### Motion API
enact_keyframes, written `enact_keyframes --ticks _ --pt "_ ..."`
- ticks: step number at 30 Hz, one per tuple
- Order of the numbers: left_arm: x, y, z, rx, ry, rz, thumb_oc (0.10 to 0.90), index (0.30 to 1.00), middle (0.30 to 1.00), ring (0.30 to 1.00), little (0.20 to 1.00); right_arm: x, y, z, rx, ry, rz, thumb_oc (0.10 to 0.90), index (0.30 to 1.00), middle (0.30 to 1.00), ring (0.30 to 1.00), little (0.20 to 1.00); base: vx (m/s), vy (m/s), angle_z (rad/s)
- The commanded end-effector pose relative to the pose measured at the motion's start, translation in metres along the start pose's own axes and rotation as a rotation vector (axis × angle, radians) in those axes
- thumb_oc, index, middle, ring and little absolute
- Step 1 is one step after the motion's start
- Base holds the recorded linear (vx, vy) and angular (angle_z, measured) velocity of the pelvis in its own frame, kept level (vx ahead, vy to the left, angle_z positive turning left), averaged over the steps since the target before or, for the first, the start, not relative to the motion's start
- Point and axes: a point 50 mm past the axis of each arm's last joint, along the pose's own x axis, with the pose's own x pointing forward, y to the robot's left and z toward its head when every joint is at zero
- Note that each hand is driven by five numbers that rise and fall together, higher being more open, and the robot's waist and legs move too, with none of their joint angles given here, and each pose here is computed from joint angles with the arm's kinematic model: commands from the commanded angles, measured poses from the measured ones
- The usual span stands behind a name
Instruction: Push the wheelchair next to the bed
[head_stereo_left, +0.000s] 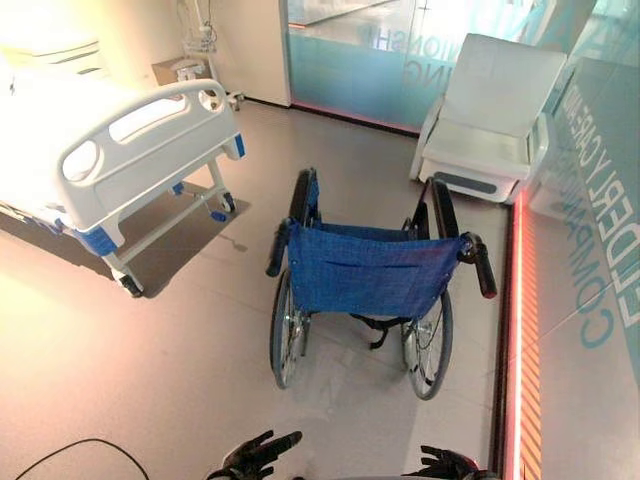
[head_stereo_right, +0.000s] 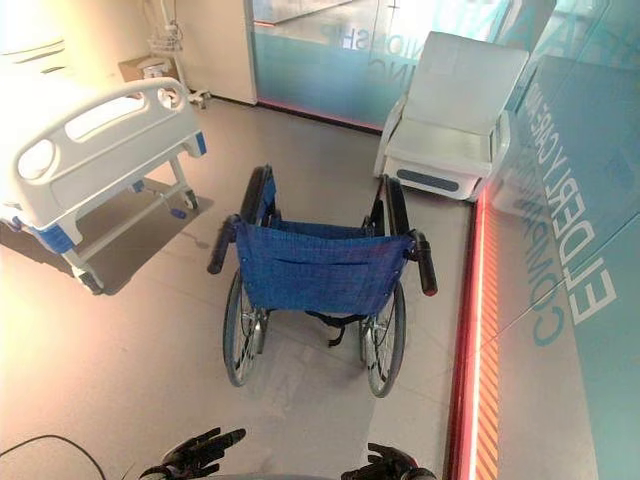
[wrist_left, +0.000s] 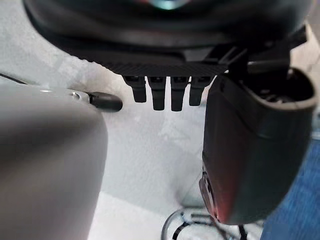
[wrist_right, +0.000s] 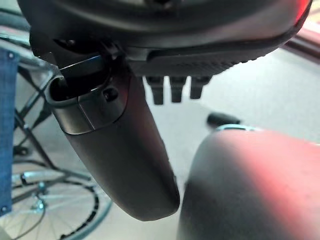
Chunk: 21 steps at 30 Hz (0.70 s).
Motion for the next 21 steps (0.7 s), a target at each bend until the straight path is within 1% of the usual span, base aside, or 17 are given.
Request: enact_keyframes --ticks 1,3,5,6,9,11,12,13,16,18,20,21 --pt "0.005 -0.007 0.020 -0.072 -0.059 0.022 0.800 0.900 0.900 0.900 0.900 -0.001 -0.019 0.025 0.030 -0.083 -0.094 0.800 0.900 0.900 0.900 0.900 0.00 0.000 0.00" --pt "0.004 0.004 0.023 -0.146 -0.051 0.045 0.800 0.900 0.900 0.900 0.900 -0.004 -0.031 0.023 0.036 -0.063 -0.126 0.800 0.900 0.900 0.900 0.900 0.00 0.000 0.00" --pt "0.003 0.007 0.024 -0.160 -0.048 0.042 0.800 0.900 0.900 0.900 0.900 -0.005 -0.035 0.022 0.035 -0.049 -0.141 0.800 0.900 0.900 0.900 0.900 0.00 0.000 0.00" --pt "0.002 0.017 0.025 -0.174 -0.048 0.056 0.800 0.900 0.900 0.900 0.900 -0.008 -0.047 0.017 0.030 -0.009 -0.191 0.800 0.900 0.900 0.900 0.900 0.00 0.000 0.00" --pt "0.000 0.027 0.027 -0.200 -0.044 0.081 0.800 0.900 0.900 0.900 0.900 -0.013 -0.061 0.012 0.015 0.031 -0.255 0.800 0.900 0.900 0.900 0.900 0.00 0.000 0.00" --pt "-0.004 0.042 0.039 -0.218 -0.086 0.124 0.800 0.900 0.900 0.900 0.900 -0.021 -0.082 0.013 0.008 0.047 -0.329 0.800 0.900 0.900 0.900 0.900 0.00 0.000 0.00" --pt "-0.008 0.057 0.056 -0.230 -0.139 0.150 0.800 0.900 0.900 0.900 0.900 -0.030 -0.103 0.020 0.020 0.034 -0.363 0.800 0.900 0.900 0.900 0.900 0.00 0.000 0.00" --pt "-0.009 0.059 0.059 -0.232 -0.144 0.150 0.800 0.900 0.900 0.900 0.900 -0.032 -0.107 0.022 0.018 0.031 -0.370 0.800 0.900 0.900 0.900 0.900 -0.01 -0.006 0.05" --pt "-0.018 0.078 0.089 -0.206 -0.223 0.188 0.800 0.900 0.900 0.900 0.900 -0.047 -0.136 0.040 -0.010 -0.002 -0.431 0.800 0.900 0.900 0.900 0.900 -0.04 -0.003 0.11" --pt "-0.034 0.102 0.127 -0.110 -0.311 0.297 0.800 0.900 0.900 0.900 0.900 -0.066 -0.162 0.066 -0.041 -0.072 -0.474 0.800 0.900 0.900 0.900 0.900 -0.06 -0.003 0.06" --pt "-0.044 0.113 0.146 -0.079 -0.353 0.344 0.800 0.900 0.900 0.900 0.900 -0.077 -0.174 0.081 -0.056 -0.107 -0.500 0.800 0.900 0.900 0.900 0.900 -0.02 -0.001 0.01" --pt "-0.053 0.122 0.161 -0.040 -0.389 0.385 0.800 0.900 0.900 0.900 0.900 -0.087 -0.184 0.093 -0.088 -0.131 -0.528 0.800 0.900 0.900 0.900 0.900 -0.04 0.002 0.00"
